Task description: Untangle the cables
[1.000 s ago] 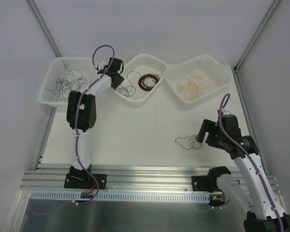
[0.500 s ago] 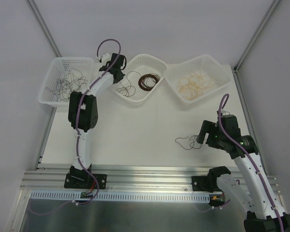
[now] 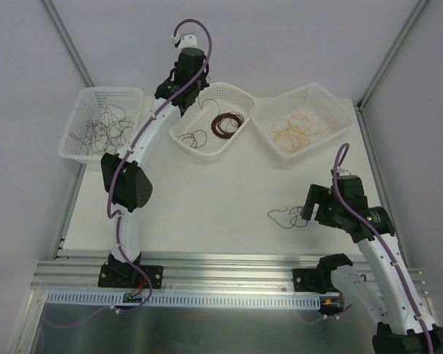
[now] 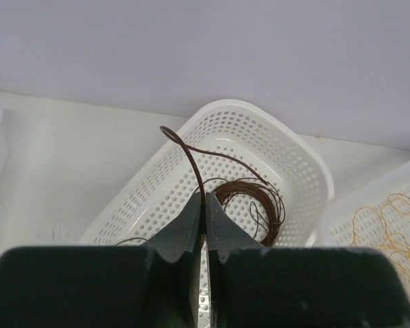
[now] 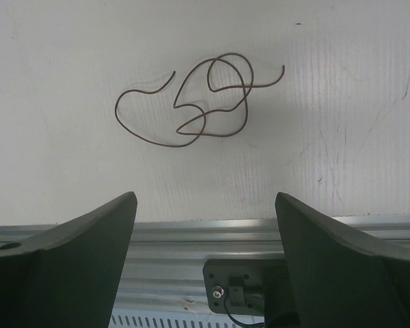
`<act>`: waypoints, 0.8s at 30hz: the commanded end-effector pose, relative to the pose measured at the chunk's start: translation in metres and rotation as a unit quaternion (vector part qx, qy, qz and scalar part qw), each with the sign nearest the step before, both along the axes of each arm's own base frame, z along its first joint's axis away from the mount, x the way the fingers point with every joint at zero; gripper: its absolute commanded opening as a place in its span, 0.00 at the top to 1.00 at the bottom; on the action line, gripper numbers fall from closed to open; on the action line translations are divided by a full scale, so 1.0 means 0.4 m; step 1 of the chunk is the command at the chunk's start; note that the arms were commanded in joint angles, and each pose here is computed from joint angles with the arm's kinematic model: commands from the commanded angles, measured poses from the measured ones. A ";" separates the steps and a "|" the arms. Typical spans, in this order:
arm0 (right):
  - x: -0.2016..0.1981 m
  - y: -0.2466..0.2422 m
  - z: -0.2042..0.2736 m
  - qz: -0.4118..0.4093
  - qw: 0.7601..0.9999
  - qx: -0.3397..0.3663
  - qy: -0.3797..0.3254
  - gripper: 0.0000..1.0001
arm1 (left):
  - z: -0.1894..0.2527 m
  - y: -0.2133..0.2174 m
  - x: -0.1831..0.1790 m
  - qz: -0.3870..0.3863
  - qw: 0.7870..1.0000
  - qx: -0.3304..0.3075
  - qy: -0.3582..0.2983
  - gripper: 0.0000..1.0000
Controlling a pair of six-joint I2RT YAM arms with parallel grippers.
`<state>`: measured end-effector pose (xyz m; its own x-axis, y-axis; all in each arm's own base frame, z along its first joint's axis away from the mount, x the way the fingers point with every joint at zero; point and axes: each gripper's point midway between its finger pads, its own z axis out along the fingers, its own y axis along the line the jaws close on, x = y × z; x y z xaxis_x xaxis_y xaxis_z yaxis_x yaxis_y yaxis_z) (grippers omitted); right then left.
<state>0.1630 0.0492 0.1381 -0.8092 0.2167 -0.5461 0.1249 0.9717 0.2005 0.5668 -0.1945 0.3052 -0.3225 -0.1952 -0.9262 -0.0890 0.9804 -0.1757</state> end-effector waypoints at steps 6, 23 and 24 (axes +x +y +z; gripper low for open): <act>-0.008 -0.011 0.013 0.003 1.000 -0.011 -0.009 0.12 | -0.060 -0.070 0.004 -0.095 0.995 -0.007 0.025 1.00; -0.005 -0.025 -0.010 -0.009 1.000 -0.028 0.008 0.12 | -0.220 -0.058 -0.089 -0.135 0.978 -0.087 0.130 0.30; 0.000 -0.025 -0.012 -0.012 0.999 -0.029 0.007 0.10 | -0.226 -0.054 -0.106 -0.136 0.977 -0.087 0.136 0.16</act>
